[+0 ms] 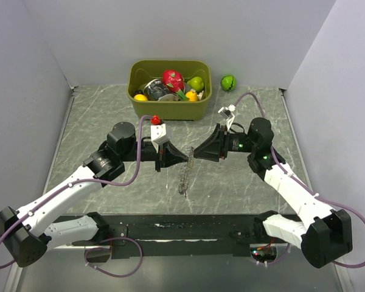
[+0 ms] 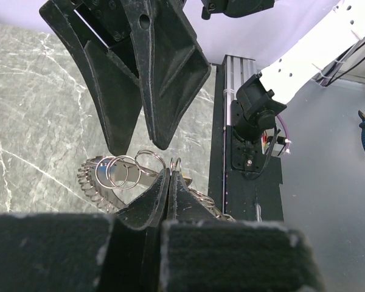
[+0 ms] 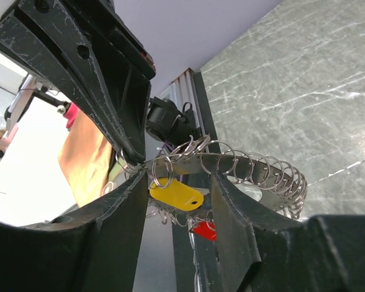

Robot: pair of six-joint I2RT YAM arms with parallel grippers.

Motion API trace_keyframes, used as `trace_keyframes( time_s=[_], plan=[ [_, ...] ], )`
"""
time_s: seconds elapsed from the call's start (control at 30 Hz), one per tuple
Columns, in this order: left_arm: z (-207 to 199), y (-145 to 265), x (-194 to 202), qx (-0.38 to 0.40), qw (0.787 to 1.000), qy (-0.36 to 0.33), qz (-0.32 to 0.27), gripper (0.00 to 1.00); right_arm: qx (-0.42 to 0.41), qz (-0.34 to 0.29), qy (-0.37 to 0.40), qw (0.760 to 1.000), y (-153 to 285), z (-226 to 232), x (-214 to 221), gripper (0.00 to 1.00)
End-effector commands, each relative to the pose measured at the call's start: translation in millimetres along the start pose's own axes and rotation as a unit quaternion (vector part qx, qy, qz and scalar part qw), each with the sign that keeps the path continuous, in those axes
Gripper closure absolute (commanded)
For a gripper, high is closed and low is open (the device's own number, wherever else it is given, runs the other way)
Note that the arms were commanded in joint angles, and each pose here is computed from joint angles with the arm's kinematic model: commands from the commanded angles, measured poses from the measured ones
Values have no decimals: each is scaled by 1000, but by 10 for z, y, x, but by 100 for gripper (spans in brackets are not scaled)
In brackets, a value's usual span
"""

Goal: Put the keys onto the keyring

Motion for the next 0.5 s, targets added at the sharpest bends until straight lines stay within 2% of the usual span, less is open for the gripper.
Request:
trace_keyframes(
  time_s=[0.0,0.1,0.17,0.47],
  plan=[
    [-22,26,-243,4,998,-35,-42,99,-23,-5,26,999,-7,78,-77,47],
    [-17,18,-237,5,999,-35,-41,99,-28,-3,24,999,-22,84,-72,49],
    [-26,19,-244,7,998,-36,-43,99,-34,3,23,999,-31,92,-72,54],
    [-33,35,-236,3,999,-35,-42,99,-45,21,9,999,-56,65,-39,55]
  ],
)
Point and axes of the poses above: each gripper's point midway between its finger pads, its own y axis back along the fingers, its own z axis along the line the jaws close on, x = y × z, the point moved 8 cm from there along y, back along the fingers, and after that the axes turned 9 degrees about -y, right-handed, at the moved point
